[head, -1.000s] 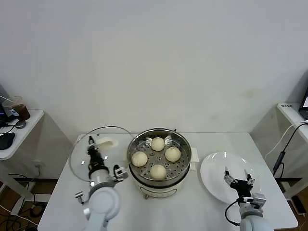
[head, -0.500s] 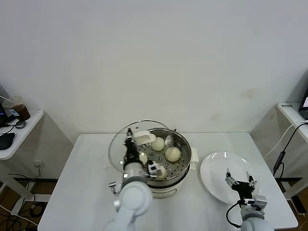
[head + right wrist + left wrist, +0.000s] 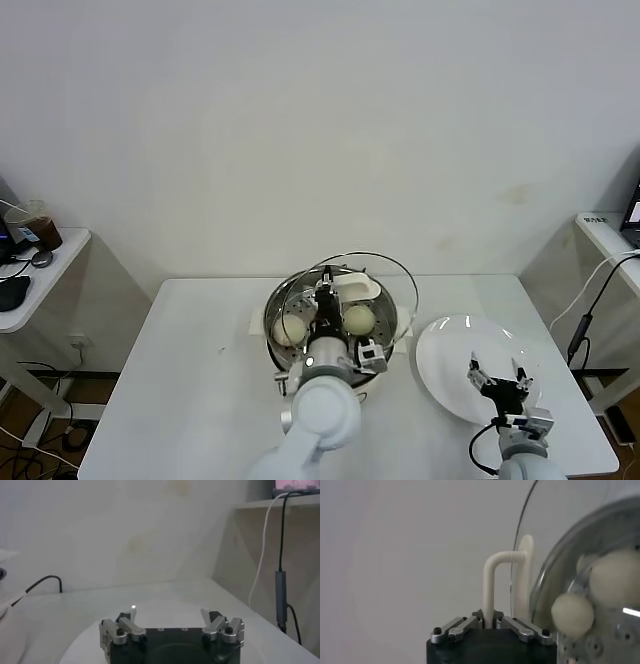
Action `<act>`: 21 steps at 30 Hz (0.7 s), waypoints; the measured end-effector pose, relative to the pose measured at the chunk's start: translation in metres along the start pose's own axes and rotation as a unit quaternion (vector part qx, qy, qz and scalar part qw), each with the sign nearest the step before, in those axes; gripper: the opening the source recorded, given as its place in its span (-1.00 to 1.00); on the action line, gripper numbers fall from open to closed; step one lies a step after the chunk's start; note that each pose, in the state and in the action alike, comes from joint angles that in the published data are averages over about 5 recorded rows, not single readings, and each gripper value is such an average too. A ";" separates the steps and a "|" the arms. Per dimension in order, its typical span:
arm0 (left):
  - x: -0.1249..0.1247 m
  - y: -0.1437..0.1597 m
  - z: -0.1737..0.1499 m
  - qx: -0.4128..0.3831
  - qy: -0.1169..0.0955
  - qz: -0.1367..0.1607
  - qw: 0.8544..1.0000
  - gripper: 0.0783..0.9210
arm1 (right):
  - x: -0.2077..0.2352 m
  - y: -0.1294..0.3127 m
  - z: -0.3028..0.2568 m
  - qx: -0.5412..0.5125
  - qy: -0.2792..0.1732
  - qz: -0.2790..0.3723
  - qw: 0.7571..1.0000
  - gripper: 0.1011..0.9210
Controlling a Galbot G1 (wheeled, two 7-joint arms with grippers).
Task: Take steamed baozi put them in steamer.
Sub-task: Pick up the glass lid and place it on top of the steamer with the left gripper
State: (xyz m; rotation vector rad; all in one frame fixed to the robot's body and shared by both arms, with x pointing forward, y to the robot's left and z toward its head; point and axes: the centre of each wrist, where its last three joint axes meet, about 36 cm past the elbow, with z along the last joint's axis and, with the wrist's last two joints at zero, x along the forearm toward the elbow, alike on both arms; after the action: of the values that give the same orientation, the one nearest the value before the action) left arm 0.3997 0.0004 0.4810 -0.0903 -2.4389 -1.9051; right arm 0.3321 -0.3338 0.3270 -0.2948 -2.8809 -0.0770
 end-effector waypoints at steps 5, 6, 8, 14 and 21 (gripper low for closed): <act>-0.003 -0.013 0.000 -0.032 0.008 -0.009 0.999 -0.79 | 0.001 0.000 0.001 0.001 0.000 0.000 1.000 0.76; -0.003 -0.015 0.000 -0.039 0.009 -0.010 0.999 -0.79 | 0.001 0.000 0.001 0.001 0.001 0.000 1.000 0.76; -0.005 -0.020 0.001 -0.051 0.014 -0.012 0.999 -0.79 | 0.001 0.001 0.001 0.001 0.001 0.000 1.000 0.76; -0.011 -0.027 0.005 -0.076 0.025 -0.020 0.997 -0.79 | 0.000 0.004 0.003 0.000 0.002 -0.001 1.000 0.76; -0.014 -0.034 0.010 -0.093 0.035 -0.020 0.995 -0.79 | -0.001 0.009 0.006 0.000 0.003 -0.004 1.000 0.76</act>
State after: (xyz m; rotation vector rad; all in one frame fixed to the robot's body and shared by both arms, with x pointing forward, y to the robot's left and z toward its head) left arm 0.4108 0.0011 0.4443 0.0175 -2.2309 -2.1114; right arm 0.3335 -0.3251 0.3214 -0.2836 -2.8754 -0.0802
